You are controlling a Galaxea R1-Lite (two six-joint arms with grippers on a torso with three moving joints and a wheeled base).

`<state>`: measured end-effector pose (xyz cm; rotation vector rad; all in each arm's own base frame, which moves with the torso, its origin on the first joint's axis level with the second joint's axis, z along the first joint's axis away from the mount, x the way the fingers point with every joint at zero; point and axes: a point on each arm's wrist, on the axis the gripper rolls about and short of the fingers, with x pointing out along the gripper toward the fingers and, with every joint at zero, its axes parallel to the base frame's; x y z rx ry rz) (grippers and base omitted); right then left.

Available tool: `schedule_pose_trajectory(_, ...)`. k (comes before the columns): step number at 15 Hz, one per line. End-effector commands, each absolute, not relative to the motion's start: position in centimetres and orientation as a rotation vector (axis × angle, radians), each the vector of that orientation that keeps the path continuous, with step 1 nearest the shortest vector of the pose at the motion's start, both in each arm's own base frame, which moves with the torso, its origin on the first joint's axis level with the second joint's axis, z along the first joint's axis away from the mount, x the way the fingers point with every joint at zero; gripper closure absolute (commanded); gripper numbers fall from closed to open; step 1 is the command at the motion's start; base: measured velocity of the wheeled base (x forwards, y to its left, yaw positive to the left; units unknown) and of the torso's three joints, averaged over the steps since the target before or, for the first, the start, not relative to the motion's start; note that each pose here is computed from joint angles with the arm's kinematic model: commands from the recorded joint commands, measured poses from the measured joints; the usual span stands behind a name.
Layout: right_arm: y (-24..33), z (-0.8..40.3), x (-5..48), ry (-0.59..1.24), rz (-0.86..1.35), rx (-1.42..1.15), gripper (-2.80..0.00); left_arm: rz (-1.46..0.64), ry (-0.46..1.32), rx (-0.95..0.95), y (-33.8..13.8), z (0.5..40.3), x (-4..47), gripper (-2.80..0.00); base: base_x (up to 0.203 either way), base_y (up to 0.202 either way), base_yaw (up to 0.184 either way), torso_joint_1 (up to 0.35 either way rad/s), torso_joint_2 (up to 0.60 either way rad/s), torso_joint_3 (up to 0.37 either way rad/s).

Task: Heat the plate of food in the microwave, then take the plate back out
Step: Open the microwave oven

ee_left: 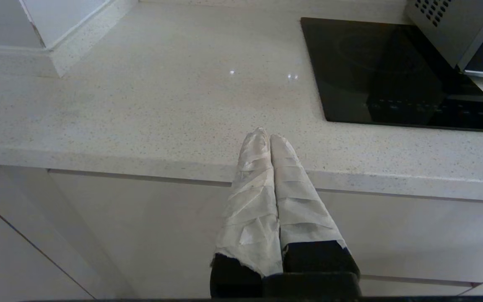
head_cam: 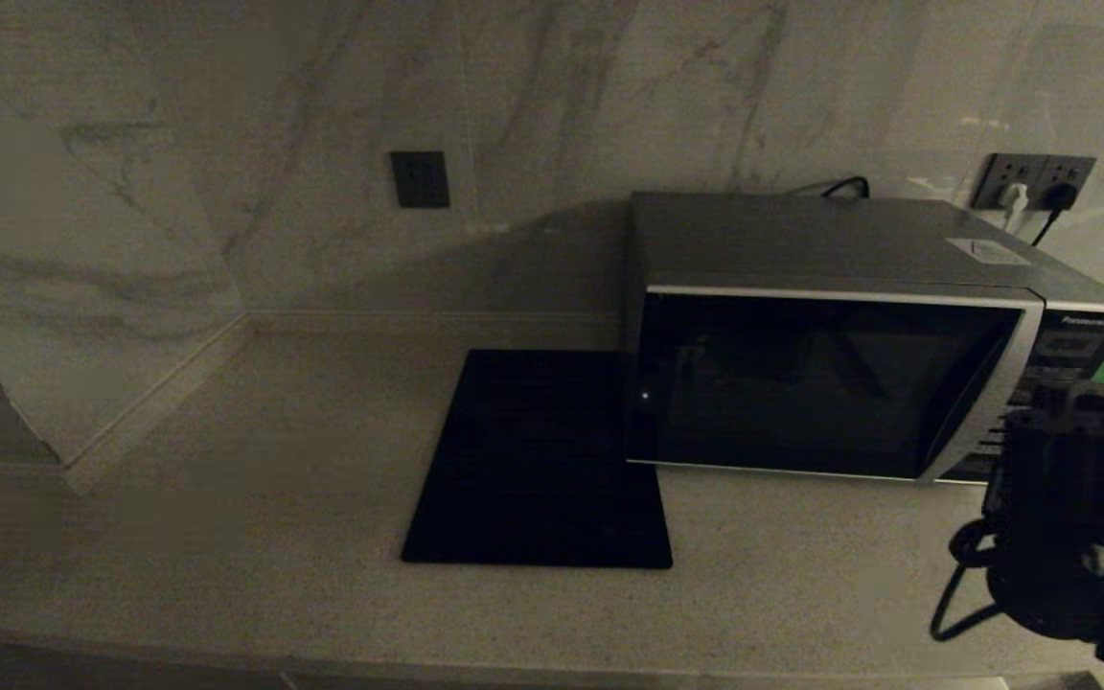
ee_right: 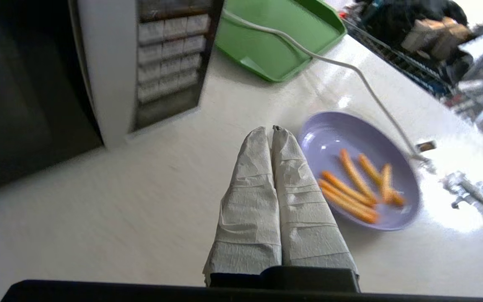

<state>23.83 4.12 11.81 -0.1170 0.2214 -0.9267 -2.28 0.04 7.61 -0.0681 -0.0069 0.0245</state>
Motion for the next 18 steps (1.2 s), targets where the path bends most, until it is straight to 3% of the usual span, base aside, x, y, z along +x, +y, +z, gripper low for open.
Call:
schedule_pose_trajectory(1,3.4,13.4,20.8,0.202,-0.870,-0.121,0.00,0.025,-0.006,-0.069,0.0,7.6,-2.3,0.00,0.000,0.000,0.000,0.000,0.00,0.000)
schedule_pose_trajectory(5,5.3,13.4,21.9,0.196,-0.794,-0.126,0.00,0.026,-0.009,-0.069,0.0,7.6,-2.3,0.00,0.000,0.000,0.000,0.000,0.00,0.000)
schedule_pose_trajectory(12,7.3,14.6,27.0,0.047,-0.993,0.030,0.00,0.024,-0.008,-0.069,0.0,7.6,-2.3,0.00,0.000,0.000,0.000,0.000,0.00,0.000)
schedule_pose_trajectory(18,7.3,13.2,27.0,0.075,-1.003,0.003,0.00,0.025,-0.007,-0.069,0.0,7.6,-2.3,0.00,0.000,0.000,0.000,0.000,0.00,0.000)
